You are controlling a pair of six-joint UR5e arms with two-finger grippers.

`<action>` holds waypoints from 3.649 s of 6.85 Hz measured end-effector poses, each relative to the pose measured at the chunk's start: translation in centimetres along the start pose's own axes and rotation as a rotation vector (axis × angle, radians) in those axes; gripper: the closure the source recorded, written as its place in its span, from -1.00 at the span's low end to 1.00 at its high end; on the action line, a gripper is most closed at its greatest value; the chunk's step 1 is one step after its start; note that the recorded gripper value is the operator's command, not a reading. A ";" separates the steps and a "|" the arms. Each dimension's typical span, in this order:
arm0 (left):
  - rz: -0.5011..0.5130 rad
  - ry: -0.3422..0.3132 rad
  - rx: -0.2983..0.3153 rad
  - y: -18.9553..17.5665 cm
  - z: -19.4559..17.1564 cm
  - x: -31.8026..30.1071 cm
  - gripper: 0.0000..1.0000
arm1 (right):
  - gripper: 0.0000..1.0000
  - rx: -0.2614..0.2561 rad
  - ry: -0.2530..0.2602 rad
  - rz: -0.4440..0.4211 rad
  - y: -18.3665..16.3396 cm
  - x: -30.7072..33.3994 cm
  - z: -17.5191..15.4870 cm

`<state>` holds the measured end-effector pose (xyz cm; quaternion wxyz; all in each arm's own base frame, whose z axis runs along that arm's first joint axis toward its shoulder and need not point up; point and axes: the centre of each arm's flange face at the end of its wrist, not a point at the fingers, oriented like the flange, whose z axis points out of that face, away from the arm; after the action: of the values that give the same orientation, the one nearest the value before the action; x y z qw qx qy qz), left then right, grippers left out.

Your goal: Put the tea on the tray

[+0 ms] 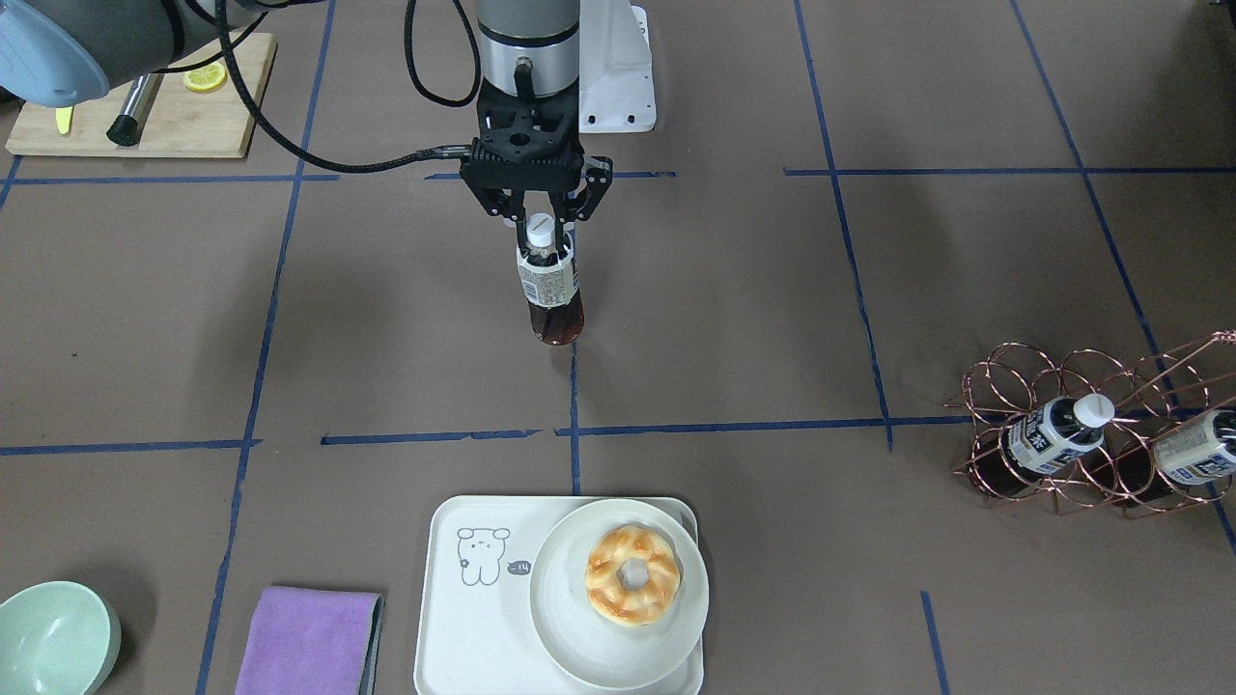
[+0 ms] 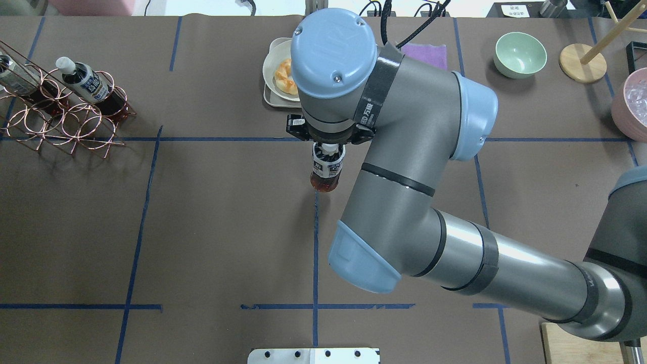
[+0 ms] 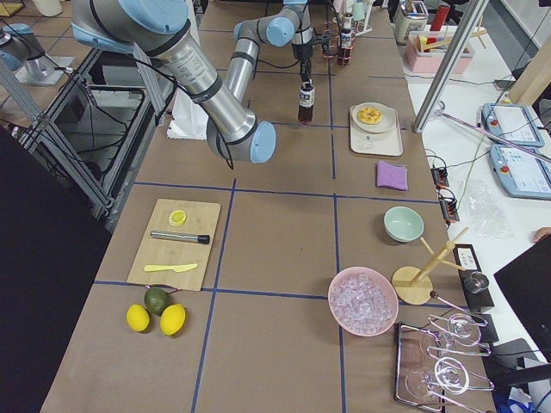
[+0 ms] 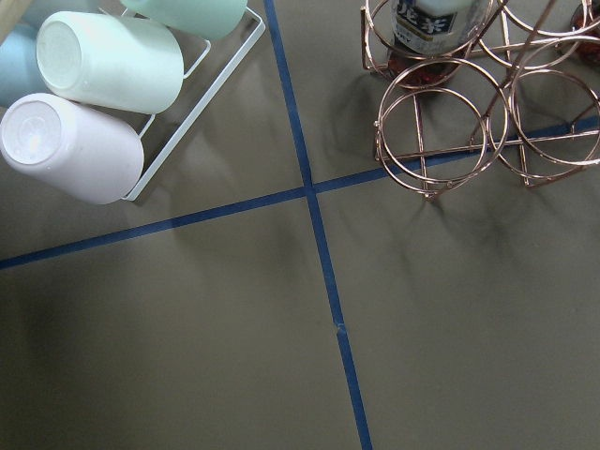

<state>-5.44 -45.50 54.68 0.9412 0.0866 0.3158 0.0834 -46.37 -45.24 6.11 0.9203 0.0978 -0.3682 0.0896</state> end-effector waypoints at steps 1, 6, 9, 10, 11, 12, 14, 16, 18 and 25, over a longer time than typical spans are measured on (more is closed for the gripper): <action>-0.001 0.000 0.000 0.0 0.0 0.0 -1.00 | 1.00 0.030 0.005 -0.013 -2.4 1.1 -0.5; 0.000 -0.001 0.010 -0.4 -0.5 0.1 -1.00 | 1.00 0.160 0.044 -0.057 -19.5 4.6 4.3; -0.009 -0.005 0.027 -0.4 -1.3 -0.4 -1.00 | 1.00 0.160 0.052 -0.044 -24.6 4.4 7.9; -0.009 -0.005 0.029 -0.5 -1.4 -0.4 -1.00 | 1.00 0.158 0.055 -0.044 -25.0 4.5 8.8; -0.009 -0.005 0.030 -0.5 -1.4 -0.4 -1.00 | 1.00 0.158 0.055 -0.043 -25.3 4.7 9.6; -0.009 -0.005 0.030 -0.5 -1.4 -0.4 -1.00 | 0.94 0.155 0.056 -0.042 -25.4 4.8 10.2; -0.007 -0.005 0.032 -0.6 -1.5 -0.3 -1.00 | 0.27 0.143 0.054 -0.037 -25.3 5.0 10.7; -0.007 -0.006 0.035 -0.8 -1.6 -0.3 -1.00 | -0.72 0.130 0.048 -0.038 -25.0 4.9 10.9; -0.007 -0.006 0.035 -0.8 -1.6 -0.2 -1.00 | -0.98 0.124 0.047 -0.040 -25.0 5.0 11.0; -0.042 -0.001 0.000 0.0 -0.3 -1.4 -1.00 | -1.00 0.012 -0.035 -0.114 -19.0 16.8 -2.0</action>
<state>-6.71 -45.77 55.27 0.9428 0.0798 0.3172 0.0637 -28.56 -61.51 14.23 0.9167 0.1255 -0.3775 0.0374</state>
